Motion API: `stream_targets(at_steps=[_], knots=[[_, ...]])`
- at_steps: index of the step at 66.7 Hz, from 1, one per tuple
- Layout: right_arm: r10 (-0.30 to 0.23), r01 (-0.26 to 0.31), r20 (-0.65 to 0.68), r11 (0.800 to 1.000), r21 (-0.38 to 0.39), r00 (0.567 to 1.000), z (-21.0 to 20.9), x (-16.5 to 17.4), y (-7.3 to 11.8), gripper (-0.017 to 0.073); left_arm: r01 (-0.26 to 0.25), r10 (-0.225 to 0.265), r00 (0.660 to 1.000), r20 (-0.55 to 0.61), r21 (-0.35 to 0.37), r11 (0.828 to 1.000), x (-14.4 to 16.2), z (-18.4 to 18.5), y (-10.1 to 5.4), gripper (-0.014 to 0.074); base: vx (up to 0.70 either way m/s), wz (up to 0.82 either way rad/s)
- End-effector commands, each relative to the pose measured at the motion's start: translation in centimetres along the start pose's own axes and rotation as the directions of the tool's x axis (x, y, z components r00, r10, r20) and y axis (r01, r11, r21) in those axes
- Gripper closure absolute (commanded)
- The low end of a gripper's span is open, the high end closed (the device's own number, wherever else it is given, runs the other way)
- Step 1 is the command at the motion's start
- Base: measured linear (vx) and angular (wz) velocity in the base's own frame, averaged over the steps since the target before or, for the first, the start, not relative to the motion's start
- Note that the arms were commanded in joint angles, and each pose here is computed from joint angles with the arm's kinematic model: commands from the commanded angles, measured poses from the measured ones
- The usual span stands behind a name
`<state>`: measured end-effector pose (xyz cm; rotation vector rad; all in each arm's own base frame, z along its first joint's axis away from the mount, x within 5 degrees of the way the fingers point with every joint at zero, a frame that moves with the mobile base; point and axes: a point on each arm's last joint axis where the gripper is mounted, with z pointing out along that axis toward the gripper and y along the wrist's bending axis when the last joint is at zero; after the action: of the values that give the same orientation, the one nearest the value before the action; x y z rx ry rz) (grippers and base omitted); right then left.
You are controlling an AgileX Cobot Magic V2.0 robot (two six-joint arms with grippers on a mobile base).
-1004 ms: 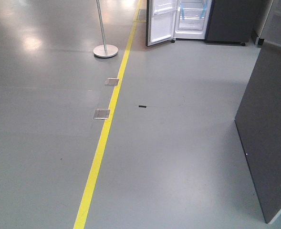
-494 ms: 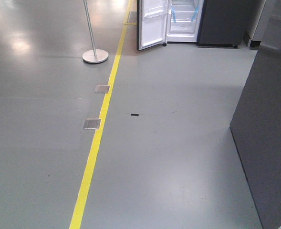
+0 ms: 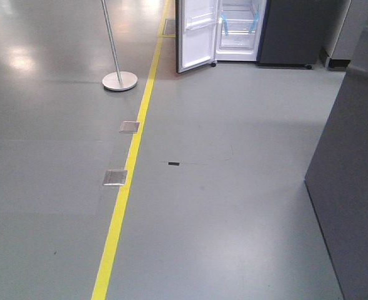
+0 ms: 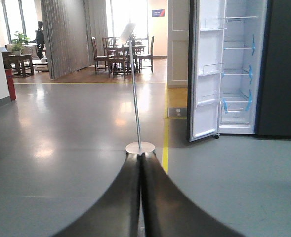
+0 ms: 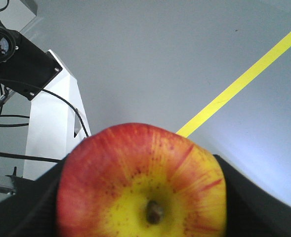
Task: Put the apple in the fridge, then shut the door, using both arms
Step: 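Drive the base toward the open refrigerator holding the apple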
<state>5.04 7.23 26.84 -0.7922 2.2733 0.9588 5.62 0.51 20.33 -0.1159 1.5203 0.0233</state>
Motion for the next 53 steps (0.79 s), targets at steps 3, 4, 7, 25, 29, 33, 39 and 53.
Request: stream_targets(at_steps=[3, 4, 7, 25, 29, 33, 39, 53], knots=[[-0.004, 0.006, 0.064, 0.999, -0.038, 0.998, -0.42, -0.98, 0.67, 0.0429, 0.008, -0.01, 0.994, 0.108, 0.016, 1.0, -1.35, -0.22, -0.14, 0.06, 0.24, 0.05], [-0.004, 0.006, 0.064, 0.999, -0.038, 0.998, -0.42, -0.98, 0.67, 0.0429, 0.008, -0.01, 0.994, 0.108, 0.016, 1.0, -1.35, -0.22, -0.14, 0.06, 0.24, 0.05], [-0.004, 0.006, 0.064, 0.999, -0.038, 0.998, -0.42, -0.98, 0.67, 0.0429, 0.008, -0.01, 0.994, 0.108, 0.016, 1.0, -1.35, -0.22, -0.14, 0.06, 0.24, 0.05], [-0.004, 0.006, 0.064, 0.999, -0.038, 0.998, -0.42, -0.98, 0.67, 0.0429, 0.008, -0.01, 0.994, 0.108, 0.016, 1.0, -1.35, -0.22, -0.14, 0.06, 0.25, 0.02], [-0.004, 0.006, 0.064, 0.999, -0.038, 0.998, -0.42, -0.98, 0.67, 0.0429, 0.008, -0.01, 0.994, 0.108, 0.016, 1.0, -1.35, -0.22, -0.14, 0.06, 0.27, -0.01], [-0.004, 0.006, 0.064, 0.999, -0.038, 0.998, -0.42, -0.98, 0.67, 0.0429, 0.008, -0.01, 0.994, 0.108, 0.016, 1.0, -1.35, -0.22, -0.14, 0.06, 0.27, -0.02], [-0.004, 0.006, 0.064, 0.999, -0.038, 0.998, -0.42, -0.98, 0.67, 0.0429, 0.008, -0.01, 0.994, 0.108, 0.016, 1.0, -1.35, -0.22, -0.14, 0.06, 0.28, -0.02], [-0.004, 0.006, 0.064, 0.999, -0.038, 0.998, -0.42, -0.98, 0.67, 0.0429, 0.008, -0.01, 0.994, 0.108, 0.016, 1.0, -1.35, -0.22, -0.14, 0.06, 0.29, -0.03]])
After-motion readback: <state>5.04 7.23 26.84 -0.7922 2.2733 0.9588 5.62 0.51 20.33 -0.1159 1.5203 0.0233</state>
